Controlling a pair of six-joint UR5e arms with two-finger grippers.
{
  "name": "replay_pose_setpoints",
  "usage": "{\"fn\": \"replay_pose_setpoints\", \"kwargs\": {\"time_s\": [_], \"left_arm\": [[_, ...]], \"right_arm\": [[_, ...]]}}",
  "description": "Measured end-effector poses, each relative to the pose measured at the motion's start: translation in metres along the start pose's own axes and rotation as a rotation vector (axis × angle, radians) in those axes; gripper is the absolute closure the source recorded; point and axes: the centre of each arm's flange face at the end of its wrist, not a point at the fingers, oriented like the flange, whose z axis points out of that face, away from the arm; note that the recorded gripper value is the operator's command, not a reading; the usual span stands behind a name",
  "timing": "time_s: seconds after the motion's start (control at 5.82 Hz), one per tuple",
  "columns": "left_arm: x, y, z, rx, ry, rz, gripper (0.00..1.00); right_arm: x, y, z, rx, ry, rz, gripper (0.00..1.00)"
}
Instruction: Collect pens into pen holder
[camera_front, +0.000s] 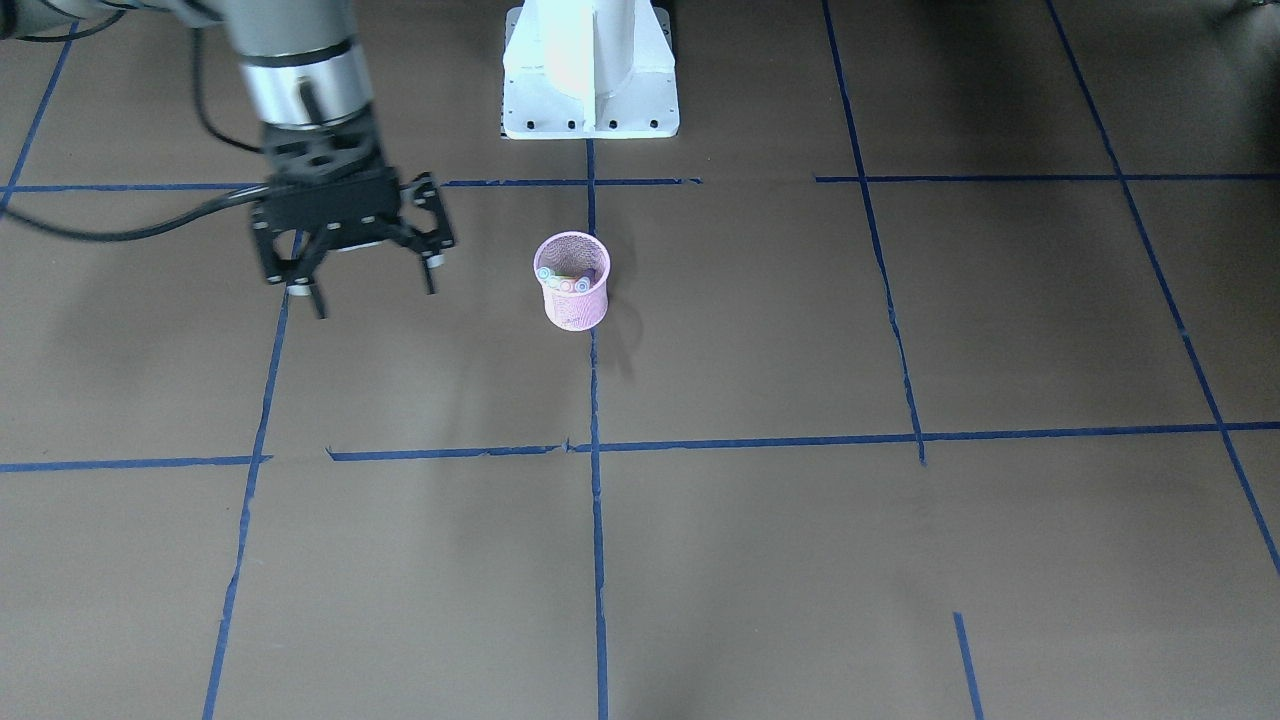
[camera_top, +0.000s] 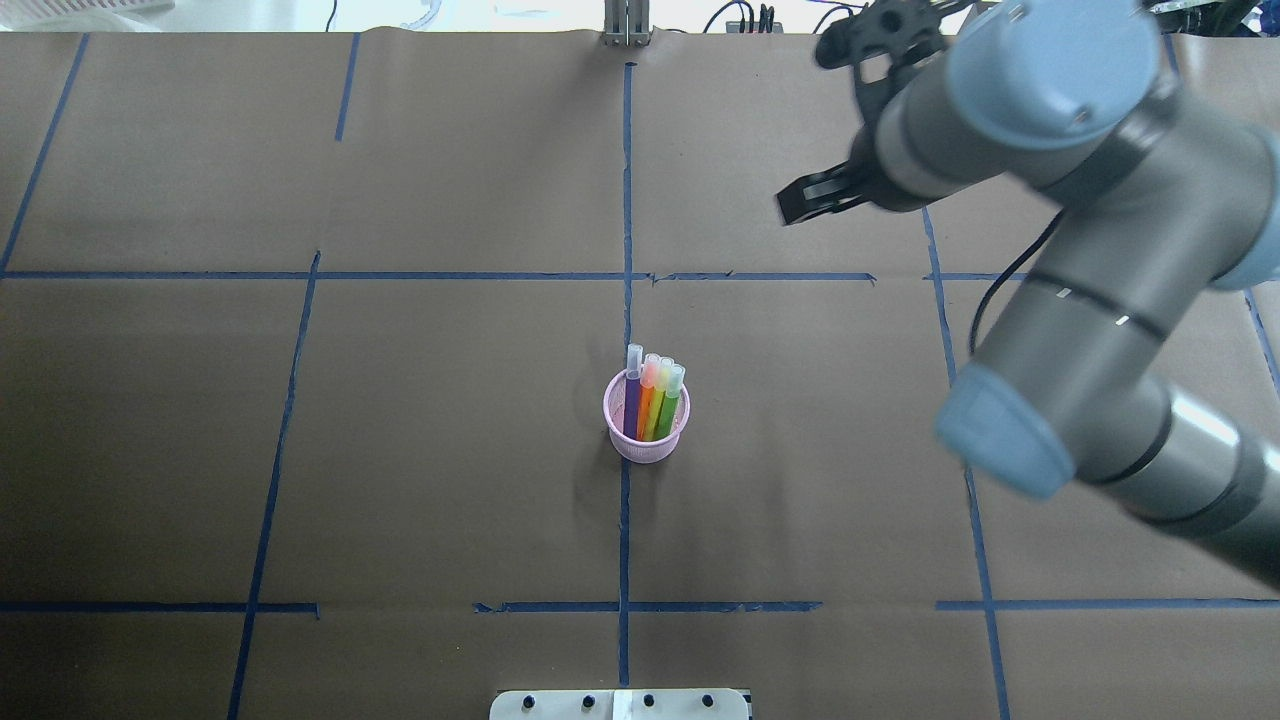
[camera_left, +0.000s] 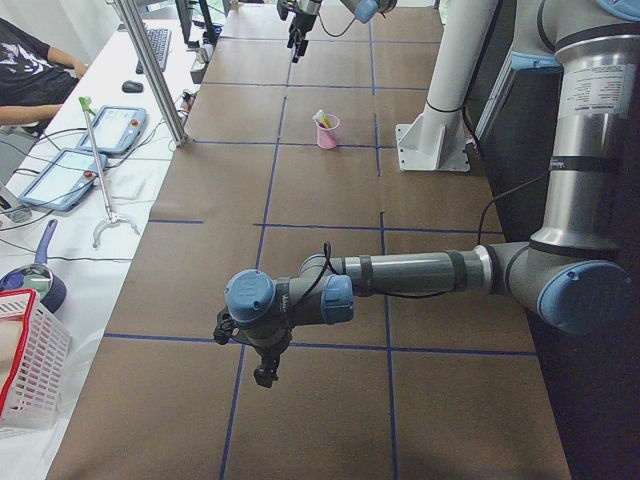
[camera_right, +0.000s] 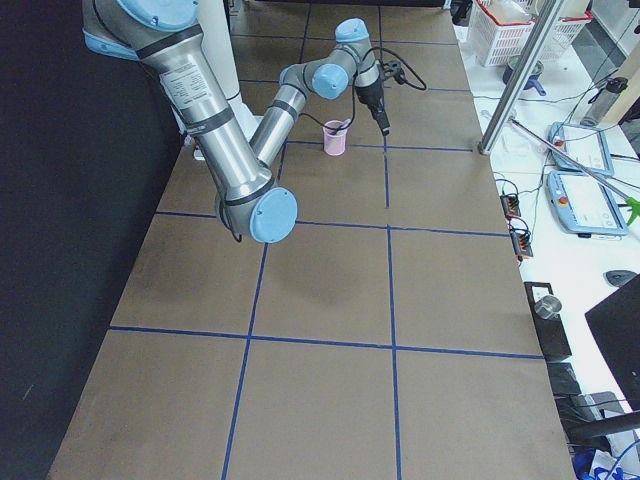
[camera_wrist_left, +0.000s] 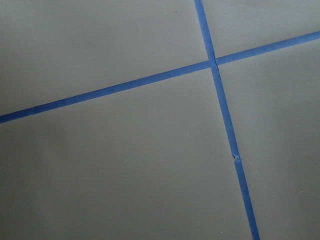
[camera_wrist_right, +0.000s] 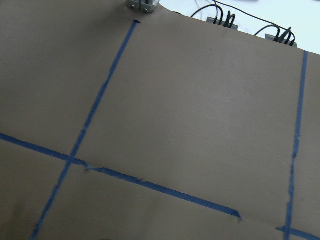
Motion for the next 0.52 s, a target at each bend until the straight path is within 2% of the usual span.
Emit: {"fn": "replay_pose_setpoints", "kwargs": {"time_s": [0.34,0.52], "left_arm": [[0.018,0.004,-0.015,-0.033,0.007,-0.035,0.00],[0.016,0.011,-0.011,-0.047,0.011,-0.047,0.00]], "right_arm": [[0.171,0.014,0.002,-0.156,-0.047,-0.008,0.00],[0.267,0.036,0.002,-0.214,-0.109,0.004,0.00]]}}
